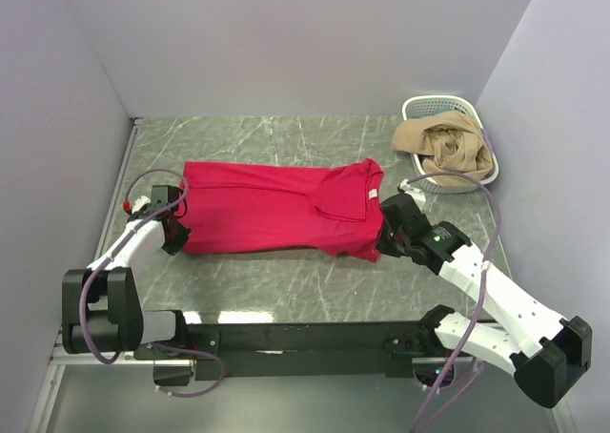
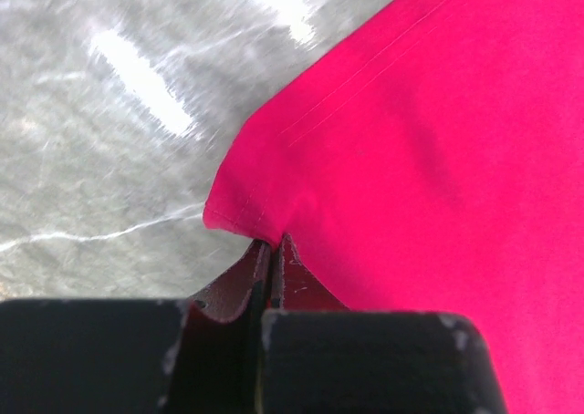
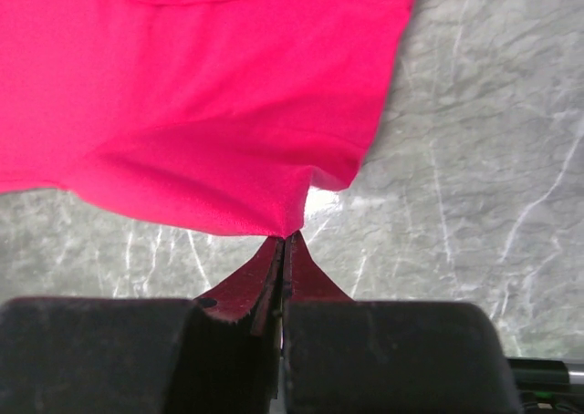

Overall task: Fold and stack the t-shirts
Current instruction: Fold the tshirt

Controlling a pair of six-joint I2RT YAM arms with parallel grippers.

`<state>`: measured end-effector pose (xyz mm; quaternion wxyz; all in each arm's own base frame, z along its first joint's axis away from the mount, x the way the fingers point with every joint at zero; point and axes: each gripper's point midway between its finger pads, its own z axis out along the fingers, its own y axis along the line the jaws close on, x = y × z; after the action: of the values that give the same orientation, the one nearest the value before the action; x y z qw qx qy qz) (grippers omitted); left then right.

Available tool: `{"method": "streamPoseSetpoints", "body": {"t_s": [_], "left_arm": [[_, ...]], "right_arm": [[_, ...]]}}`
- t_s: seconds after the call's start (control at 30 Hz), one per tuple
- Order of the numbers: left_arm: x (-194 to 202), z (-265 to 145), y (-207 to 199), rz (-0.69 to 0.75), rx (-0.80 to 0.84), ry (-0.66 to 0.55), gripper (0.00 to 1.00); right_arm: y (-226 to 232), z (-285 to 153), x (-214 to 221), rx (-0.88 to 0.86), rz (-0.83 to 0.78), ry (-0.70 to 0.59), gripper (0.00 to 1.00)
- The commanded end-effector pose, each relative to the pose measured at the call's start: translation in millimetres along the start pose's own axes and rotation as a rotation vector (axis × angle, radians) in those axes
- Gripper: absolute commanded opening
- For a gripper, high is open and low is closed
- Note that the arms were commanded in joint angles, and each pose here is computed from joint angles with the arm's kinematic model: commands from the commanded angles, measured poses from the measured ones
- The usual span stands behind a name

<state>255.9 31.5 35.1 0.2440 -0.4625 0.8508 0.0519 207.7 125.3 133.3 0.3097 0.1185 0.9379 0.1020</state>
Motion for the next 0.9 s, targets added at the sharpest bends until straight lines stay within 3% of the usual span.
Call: {"method": "streamPoseSetpoints", "body": {"t_s": [0.0,0.7,0.87], "left_arm": [[-26,-5,-17,0.013,0.008,-0.060,0.03],[-64,28,-72,0.080,-0.037,-0.050,0.06],[-77,26,-99,0.084,0.023,-0.051,0.06]], "right_arm": [[2,-3,-29,0.021,-0.012,-0.075,0.00],[2,44,-71,0.050,-0.047,-0.067,0.00],[-4,51,-87,0.077,-0.032,-0.077,0.00]]}}
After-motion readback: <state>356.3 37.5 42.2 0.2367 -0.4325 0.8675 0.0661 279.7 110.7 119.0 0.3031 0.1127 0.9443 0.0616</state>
